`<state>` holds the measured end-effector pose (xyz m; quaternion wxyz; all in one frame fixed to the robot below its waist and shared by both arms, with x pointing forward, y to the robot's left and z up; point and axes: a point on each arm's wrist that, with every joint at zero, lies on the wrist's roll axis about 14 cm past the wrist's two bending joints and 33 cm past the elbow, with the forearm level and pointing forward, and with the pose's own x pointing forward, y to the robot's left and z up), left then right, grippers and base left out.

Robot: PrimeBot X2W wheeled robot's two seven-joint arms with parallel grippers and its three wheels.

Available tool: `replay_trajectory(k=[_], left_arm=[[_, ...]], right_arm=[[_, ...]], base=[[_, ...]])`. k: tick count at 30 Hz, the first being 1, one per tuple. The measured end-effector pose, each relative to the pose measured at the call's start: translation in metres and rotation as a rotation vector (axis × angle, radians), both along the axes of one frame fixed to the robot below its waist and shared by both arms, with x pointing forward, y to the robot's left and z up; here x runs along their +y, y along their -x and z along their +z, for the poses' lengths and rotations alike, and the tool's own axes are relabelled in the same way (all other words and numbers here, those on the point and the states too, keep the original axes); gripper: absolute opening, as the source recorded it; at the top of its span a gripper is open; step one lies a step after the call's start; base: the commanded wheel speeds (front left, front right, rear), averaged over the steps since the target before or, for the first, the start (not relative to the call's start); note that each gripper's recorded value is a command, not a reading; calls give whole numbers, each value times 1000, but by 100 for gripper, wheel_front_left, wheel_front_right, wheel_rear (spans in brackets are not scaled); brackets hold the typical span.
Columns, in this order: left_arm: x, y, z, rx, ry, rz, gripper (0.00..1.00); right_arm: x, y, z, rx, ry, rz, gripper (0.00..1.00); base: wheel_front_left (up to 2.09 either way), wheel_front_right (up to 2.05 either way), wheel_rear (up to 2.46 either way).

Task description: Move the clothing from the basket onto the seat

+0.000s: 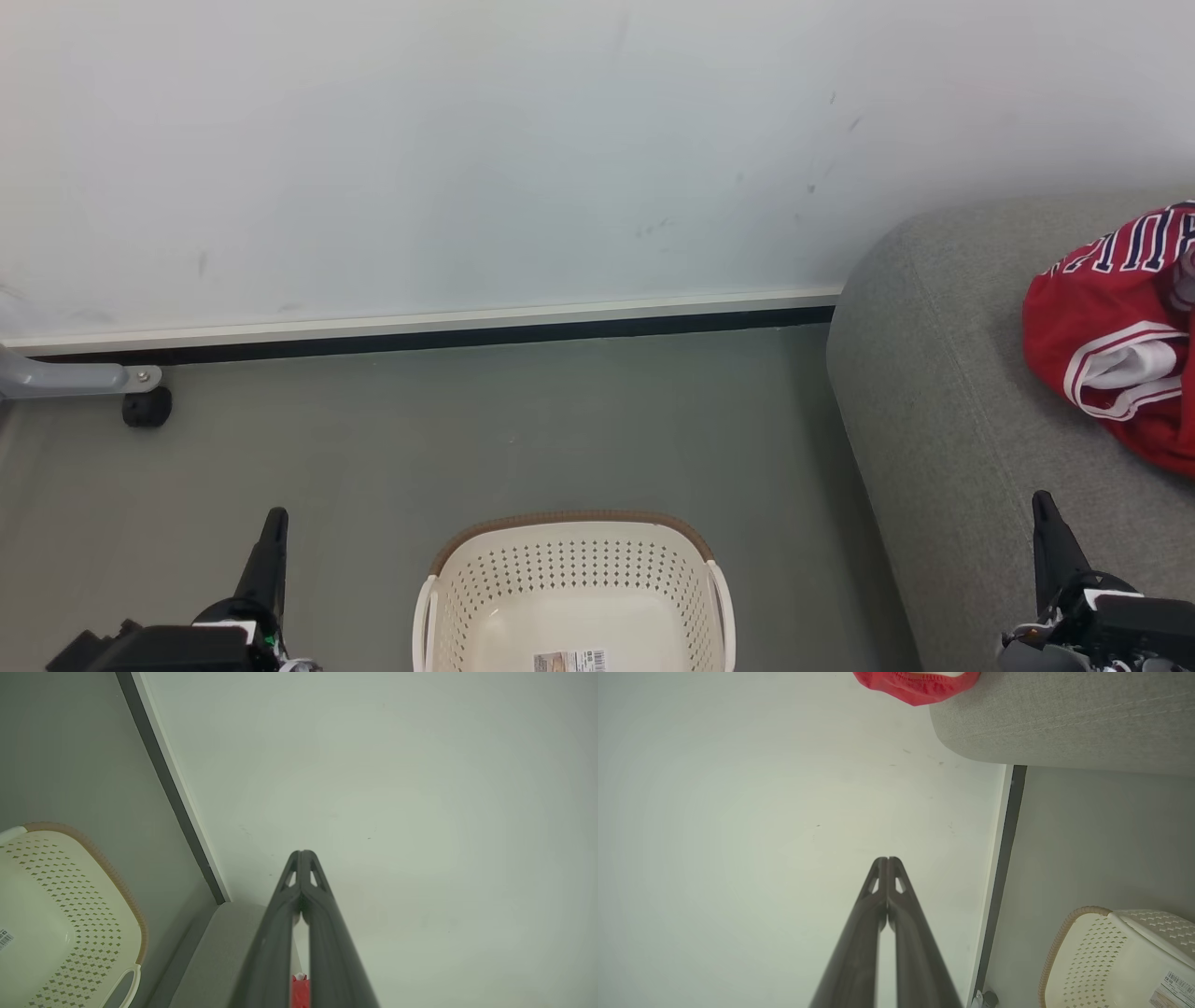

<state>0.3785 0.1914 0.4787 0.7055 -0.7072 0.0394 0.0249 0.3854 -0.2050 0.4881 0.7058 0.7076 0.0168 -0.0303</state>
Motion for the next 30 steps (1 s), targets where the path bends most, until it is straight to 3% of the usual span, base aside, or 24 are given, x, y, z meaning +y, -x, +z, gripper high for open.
replay_trajectory(k=[30], left_arm=[[0,0,0,0,0,0,0]], right_arm=[[0,0,0,0,0,0,0]], base=[[0,0,0]])
